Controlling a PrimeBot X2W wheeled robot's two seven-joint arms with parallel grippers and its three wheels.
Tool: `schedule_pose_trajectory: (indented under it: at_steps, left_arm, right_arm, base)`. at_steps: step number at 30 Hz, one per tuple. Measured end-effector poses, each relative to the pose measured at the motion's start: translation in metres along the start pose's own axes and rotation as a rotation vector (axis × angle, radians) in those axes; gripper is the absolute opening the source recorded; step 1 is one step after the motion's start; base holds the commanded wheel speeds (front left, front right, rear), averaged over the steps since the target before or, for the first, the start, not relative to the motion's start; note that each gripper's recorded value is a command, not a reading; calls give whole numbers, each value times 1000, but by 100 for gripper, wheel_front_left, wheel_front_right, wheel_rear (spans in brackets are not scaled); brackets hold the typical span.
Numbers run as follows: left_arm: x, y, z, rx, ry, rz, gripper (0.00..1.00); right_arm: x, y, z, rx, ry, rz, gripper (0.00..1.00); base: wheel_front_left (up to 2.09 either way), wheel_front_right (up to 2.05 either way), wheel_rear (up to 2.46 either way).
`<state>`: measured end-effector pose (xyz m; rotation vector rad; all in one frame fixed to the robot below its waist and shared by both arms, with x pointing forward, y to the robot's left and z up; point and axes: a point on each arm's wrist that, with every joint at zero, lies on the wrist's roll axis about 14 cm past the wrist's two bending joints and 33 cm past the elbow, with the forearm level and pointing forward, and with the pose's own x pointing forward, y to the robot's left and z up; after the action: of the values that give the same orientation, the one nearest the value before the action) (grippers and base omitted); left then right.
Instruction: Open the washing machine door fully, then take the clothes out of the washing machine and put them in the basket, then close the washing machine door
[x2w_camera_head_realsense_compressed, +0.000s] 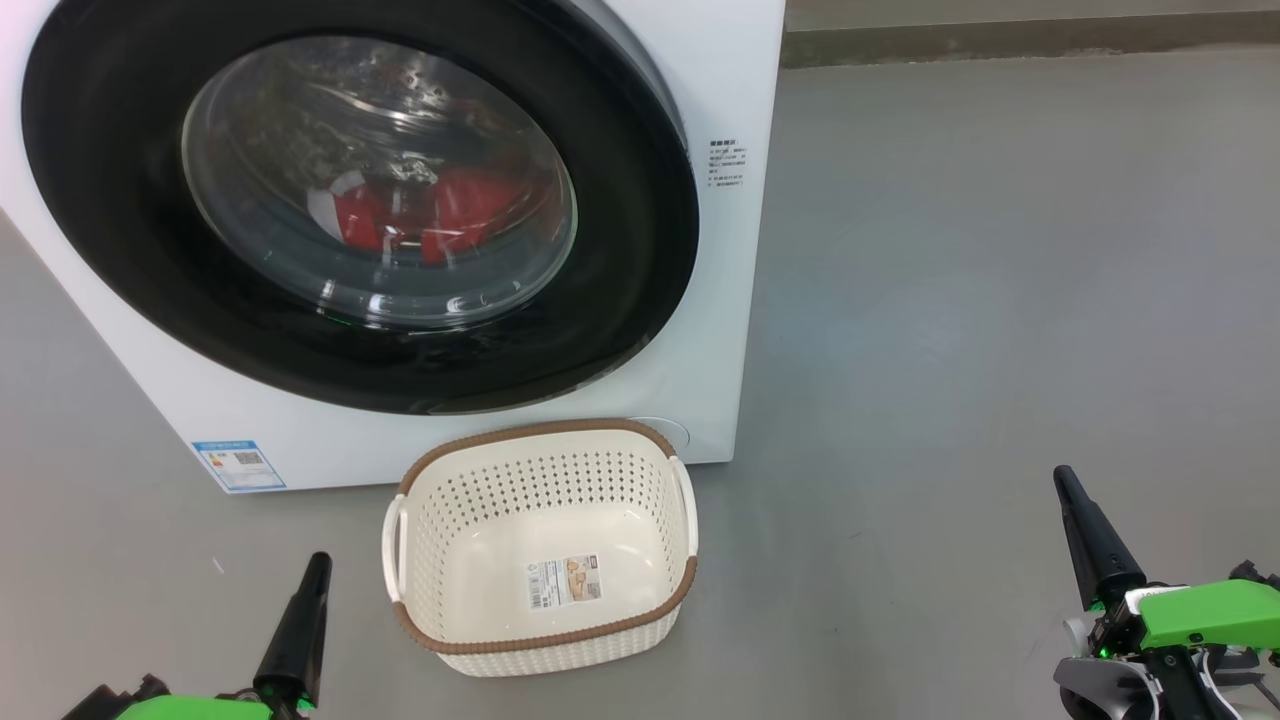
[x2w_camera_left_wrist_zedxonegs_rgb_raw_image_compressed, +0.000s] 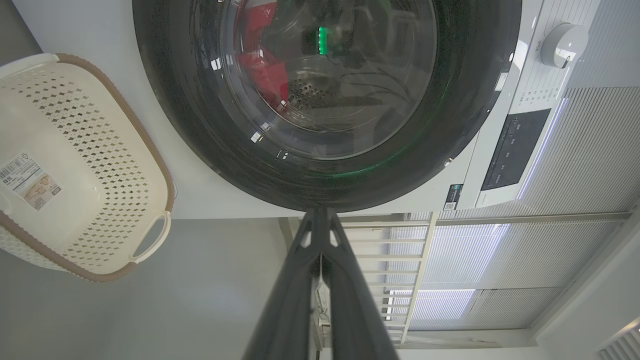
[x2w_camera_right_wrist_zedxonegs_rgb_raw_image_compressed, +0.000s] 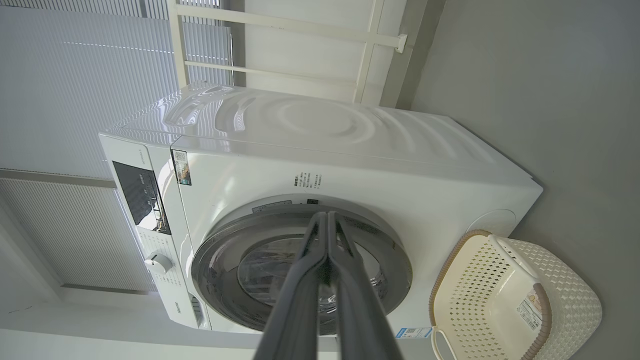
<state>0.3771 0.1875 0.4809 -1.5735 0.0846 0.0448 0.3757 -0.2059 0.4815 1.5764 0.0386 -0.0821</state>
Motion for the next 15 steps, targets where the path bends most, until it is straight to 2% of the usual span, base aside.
schedule_pose_trajectory:
  at_steps: [15]
  left_arm:
    - [0, 0, 0, 0, 0, 0, 0]
  right_arm:
    - [0, 0, 0, 0, 0, 0, 0]
  base:
    - [0, 0, 0]
